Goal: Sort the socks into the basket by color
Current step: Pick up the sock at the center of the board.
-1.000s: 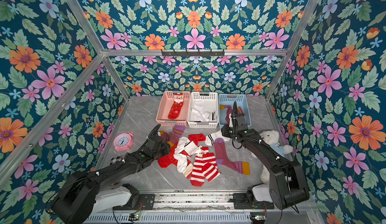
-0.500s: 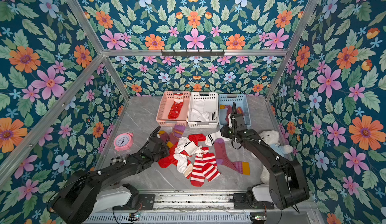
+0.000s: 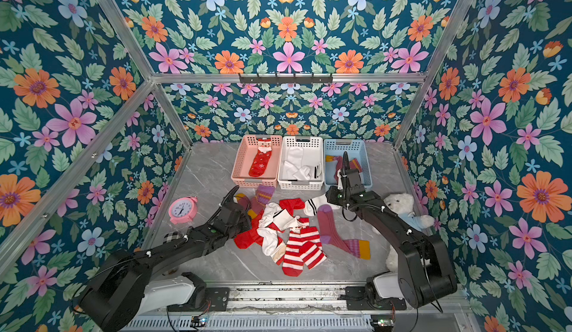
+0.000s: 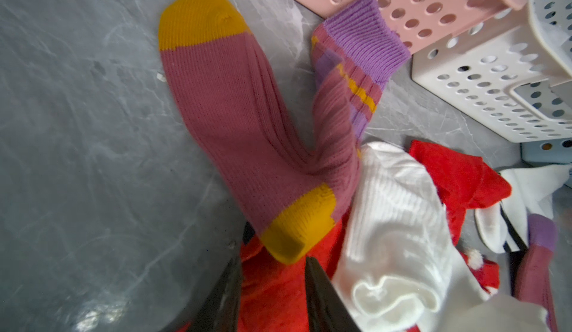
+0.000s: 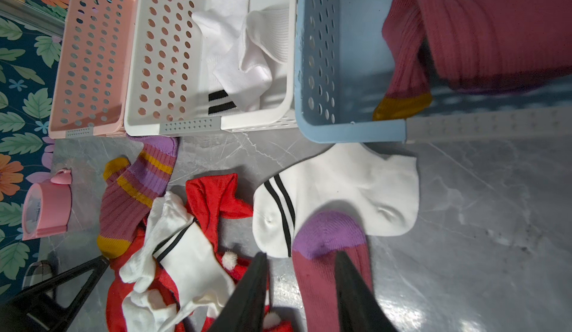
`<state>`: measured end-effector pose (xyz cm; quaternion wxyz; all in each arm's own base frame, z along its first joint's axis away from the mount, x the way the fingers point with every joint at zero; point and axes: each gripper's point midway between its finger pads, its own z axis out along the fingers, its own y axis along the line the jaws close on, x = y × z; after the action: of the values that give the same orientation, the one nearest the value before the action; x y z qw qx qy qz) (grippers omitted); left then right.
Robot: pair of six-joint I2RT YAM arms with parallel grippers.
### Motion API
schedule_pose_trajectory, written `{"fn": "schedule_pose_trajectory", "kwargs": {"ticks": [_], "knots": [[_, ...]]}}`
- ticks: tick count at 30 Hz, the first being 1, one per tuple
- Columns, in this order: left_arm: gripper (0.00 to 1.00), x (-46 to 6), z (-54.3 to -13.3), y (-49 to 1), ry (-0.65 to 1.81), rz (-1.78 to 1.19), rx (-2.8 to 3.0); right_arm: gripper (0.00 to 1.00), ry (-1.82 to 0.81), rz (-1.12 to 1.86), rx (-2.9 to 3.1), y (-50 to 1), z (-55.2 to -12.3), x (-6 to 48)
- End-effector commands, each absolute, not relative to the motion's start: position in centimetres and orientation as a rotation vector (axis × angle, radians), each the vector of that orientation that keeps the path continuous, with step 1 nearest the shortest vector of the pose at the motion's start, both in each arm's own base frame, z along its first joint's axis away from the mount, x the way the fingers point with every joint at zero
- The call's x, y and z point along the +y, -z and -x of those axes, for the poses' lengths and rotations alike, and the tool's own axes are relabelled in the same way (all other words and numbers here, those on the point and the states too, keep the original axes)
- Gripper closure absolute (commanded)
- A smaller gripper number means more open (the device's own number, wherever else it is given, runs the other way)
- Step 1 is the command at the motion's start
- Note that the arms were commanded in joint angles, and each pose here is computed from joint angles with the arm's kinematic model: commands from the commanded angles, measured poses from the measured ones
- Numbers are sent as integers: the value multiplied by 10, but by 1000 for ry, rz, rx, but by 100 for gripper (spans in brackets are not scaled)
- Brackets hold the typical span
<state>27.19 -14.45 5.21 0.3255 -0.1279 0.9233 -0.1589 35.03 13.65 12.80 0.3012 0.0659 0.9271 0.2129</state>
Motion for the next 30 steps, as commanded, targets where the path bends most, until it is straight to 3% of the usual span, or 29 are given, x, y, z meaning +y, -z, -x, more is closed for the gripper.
{"fn": "schedule_pose_trajectory", "kwargs": {"ticks": [1,21,30], "knots": [[62,-137,-270,-52,380,349,2413,61,-576,-186,2436,-131,-356,140],[71,-142,-265,-41,401,335,2448,61,-566,-164,2460,-123,-356,151],[97,-143,-266,-51,416,306,2424,61,-558,-164,2455,-126,-354,149]]}}
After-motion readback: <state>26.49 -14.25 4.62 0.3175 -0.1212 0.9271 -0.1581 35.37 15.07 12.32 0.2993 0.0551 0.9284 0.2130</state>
